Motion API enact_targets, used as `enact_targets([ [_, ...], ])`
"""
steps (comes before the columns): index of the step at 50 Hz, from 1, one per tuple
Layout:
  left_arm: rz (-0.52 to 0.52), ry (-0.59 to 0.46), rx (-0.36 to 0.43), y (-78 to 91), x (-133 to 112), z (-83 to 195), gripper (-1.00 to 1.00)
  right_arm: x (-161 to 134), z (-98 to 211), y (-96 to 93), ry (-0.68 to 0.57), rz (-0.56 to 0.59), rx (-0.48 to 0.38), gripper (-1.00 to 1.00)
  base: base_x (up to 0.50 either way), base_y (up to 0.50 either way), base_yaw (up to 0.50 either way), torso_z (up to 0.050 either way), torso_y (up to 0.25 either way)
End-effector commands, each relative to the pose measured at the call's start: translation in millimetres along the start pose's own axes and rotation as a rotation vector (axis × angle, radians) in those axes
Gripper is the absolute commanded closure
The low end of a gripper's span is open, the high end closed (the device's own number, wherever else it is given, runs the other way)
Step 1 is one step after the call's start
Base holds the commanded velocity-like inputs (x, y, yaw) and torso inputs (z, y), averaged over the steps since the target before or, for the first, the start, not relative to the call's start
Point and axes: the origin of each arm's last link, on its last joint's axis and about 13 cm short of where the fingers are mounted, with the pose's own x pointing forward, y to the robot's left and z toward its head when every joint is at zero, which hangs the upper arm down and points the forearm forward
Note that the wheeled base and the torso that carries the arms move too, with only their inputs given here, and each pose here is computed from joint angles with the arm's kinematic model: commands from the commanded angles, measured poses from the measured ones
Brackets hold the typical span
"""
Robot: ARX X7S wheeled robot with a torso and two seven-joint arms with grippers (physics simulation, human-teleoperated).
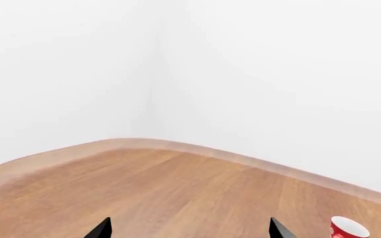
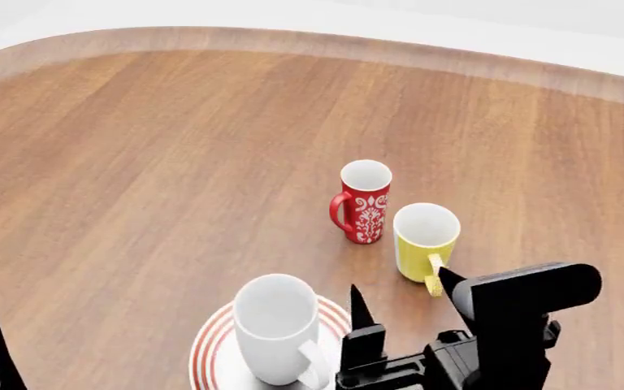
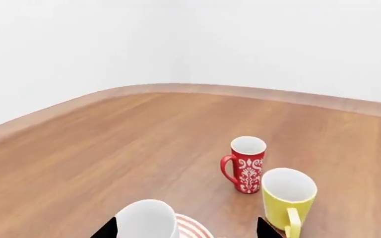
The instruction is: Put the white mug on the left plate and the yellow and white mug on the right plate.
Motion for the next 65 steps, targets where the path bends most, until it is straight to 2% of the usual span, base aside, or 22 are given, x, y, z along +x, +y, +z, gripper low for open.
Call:
enact_targets([
  [1,0.029,-0.021,-0.014,7.3,7.5,-3.7,-1.00,37.9,18.9,-3.8,-0.064,-0.153,-0.002,-1.00,0.00,0.00,0.00,0.000,0.000],
  [8,0.023,-0.018,-0.013,8.8,9.6,-2.5,-1.00,61.5,19.2,-11.1,0.063,-0.226,-0.016,-1.00,0.00,0.00,0.00,0.000,0.000],
  [18,0.025,-0.018,-0.013,7.5,10.9,-0.7,-1.00,81.1,9.8,-28.6,0.138,-0.255,0.048,-1.00,0.00,0.00,0.00,0.000,0.000],
  [23,0.023,-0.016,-0.013,5.7,7.9,-0.4,-1.00,84.3,5.6,-34.5,0.141,-0.290,0.068,-1.00,0.00,0.00,0.00,0.000,0.000],
  [31,0.020,-0.016,-0.012,3.8,7.2,-0.5,-1.00,89.2,1.5,-41.6,0.145,-0.348,0.049,-1.00,0.00,0.00,0.00,0.000,0.000],
  [47,0.020,-0.017,-0.013,4.1,7.8,-0.1,-1.00,87.8,-2.7,-42.5,0.149,-0.343,0.052,-1.00,0.00,0.00,0.00,0.000,0.000],
  [53,0.023,-0.020,-0.016,6.8,6.6,0.2,-1.00,130.5,15.1,-62.2,0.176,-0.353,0.043,-1.00,0.00,0.00,0.00,0.000,0.000],
  [54,0.025,-0.018,-0.018,7.1,6.7,0.3,-1.00,141.5,28.2,-62.7,0.126,-0.333,0.049,-1.00,0.00,0.00,0.00,0.000,0.000],
  [55,0.023,-0.020,-0.018,7.1,6.3,0.9,-1.00,144.3,26.6,-65.5,0.137,-0.334,0.063,-1.00,0.00,0.00,0.00,0.000,0.000],
  [56,0.021,-0.030,-0.016,7.7,5.9,2.5,-1.00,139.8,16.4,-68.9,0.211,-0.368,0.080,-1.00,0.00,0.00,0.00,0.000,0.000],
  [58,0.031,-0.038,-0.021,9.8,7.5,4.3,-1.00,139.3,17.1,-68.9,0.234,-0.368,0.081,-1.00,0.00,0.00,0.00,0.000,0.000],
  [65,0.039,-0.040,-0.025,7.6,8.4,3.6,-1.00,139.4,27.2,-71.8,0.244,-0.394,0.079,-1.00,0.00,0.00,0.00,0.000,0.000],
])
